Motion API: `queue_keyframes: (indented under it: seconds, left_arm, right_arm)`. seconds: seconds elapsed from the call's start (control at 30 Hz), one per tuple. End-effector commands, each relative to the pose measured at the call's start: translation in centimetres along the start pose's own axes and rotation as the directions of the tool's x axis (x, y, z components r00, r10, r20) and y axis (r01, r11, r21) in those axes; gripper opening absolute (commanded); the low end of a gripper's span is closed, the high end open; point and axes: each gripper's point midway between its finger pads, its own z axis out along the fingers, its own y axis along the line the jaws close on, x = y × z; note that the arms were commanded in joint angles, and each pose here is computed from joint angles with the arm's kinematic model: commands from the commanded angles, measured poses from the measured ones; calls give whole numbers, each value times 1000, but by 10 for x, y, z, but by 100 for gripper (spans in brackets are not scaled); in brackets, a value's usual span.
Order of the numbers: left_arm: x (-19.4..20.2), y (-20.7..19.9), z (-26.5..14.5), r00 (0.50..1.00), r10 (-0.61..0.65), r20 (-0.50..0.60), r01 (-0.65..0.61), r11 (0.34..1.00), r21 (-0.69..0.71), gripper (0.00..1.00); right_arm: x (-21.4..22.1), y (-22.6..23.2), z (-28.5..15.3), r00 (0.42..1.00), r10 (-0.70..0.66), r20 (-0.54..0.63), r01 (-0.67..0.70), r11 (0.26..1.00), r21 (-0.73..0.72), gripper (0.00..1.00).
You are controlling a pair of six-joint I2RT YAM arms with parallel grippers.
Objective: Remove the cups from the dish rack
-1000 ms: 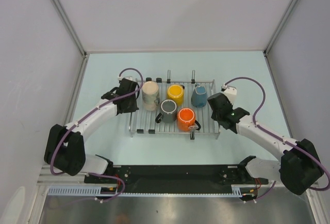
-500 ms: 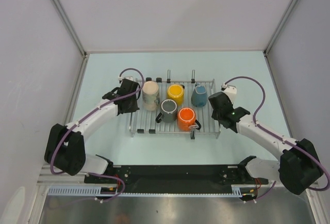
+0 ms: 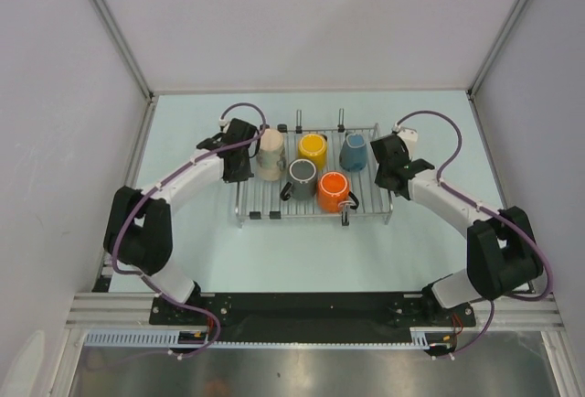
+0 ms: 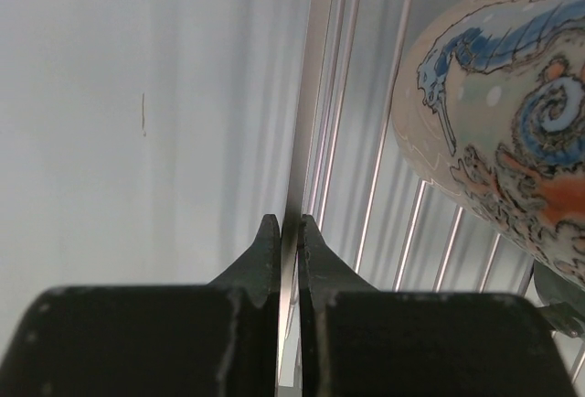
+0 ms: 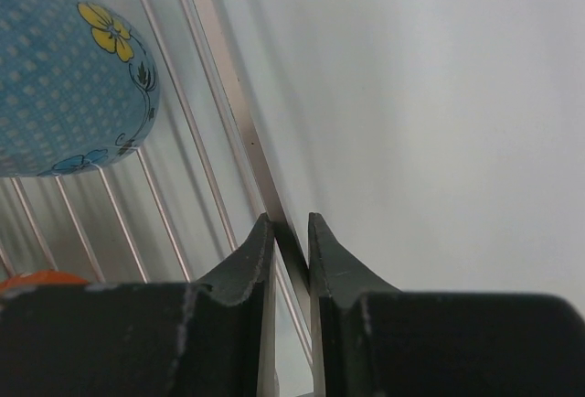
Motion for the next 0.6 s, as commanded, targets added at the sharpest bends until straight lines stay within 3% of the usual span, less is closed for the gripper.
queue_keyframes:
  seconds: [0.0,0.57]
  left_arm:
    - [-24,-35,10,995,-104,-4,104,991,86,1]
    - [-82,-31,72,991,-132,-35,134,990,45,1]
  right_arm:
    - [-2,28,27,986,152,-62,-156,986,-58,0]
    - [-26,28,95,973,202,-114,-202,979,6,0]
